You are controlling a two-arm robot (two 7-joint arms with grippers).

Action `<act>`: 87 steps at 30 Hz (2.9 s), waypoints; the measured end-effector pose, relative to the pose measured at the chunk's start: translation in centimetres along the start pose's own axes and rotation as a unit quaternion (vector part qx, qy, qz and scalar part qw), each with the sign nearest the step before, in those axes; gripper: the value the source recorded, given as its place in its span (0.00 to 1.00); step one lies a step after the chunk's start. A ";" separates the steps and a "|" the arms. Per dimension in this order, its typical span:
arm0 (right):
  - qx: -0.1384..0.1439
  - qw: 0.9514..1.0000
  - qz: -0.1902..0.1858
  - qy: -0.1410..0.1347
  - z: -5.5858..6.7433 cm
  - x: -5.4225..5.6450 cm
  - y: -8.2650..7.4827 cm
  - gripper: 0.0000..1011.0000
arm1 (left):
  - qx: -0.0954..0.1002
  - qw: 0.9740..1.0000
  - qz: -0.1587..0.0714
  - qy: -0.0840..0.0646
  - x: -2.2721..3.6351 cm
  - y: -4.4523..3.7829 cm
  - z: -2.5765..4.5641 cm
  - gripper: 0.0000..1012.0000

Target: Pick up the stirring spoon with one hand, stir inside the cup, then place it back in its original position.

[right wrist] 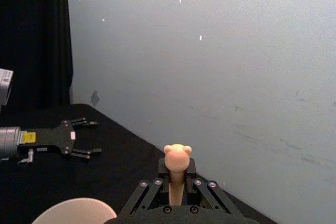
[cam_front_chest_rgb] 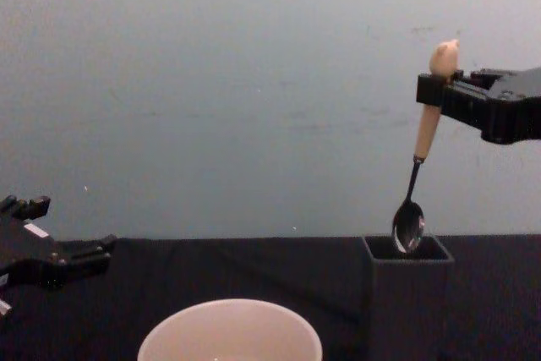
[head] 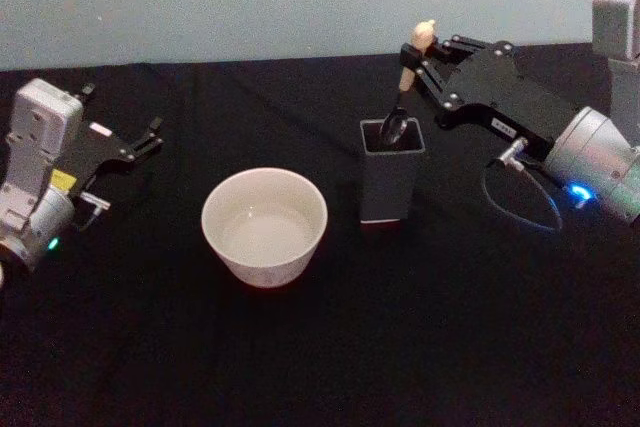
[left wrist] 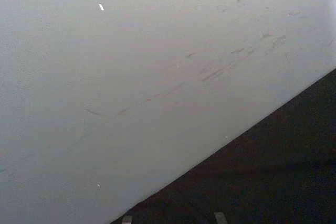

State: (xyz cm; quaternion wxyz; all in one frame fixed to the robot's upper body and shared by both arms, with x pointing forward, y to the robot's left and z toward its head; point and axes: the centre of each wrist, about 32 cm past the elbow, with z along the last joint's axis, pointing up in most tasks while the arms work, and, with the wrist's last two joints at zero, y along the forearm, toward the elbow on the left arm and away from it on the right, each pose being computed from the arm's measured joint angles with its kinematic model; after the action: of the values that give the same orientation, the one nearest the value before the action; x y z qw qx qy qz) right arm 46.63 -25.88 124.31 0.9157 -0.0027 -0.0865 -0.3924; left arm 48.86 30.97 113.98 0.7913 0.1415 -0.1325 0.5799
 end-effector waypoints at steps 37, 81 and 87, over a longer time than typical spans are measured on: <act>-0.083 0.996 -0.008 0.029 -4.5 -1.1 0.6 0.17 | 0.000 1.000 0.000 0.000 0.00 0.00 0.00 0.99; -0.086 0.996 -0.015 0.027 -4.9 -1.1 0.8 0.86 | 0.000 1.000 0.000 0.000 0.00 0.00 0.00 0.99; -0.086 0.996 -0.014 0.027 -4.9 -1.1 0.8 0.99 | 0.000 1.000 0.000 0.000 0.00 0.00 0.00 0.99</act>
State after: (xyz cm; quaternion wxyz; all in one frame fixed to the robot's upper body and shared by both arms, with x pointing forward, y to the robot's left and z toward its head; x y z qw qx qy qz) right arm 47.22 -24.90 119.33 0.9084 -0.0693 -0.0274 -0.4115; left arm 48.86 30.97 113.98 0.7913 0.1415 -0.1325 0.5799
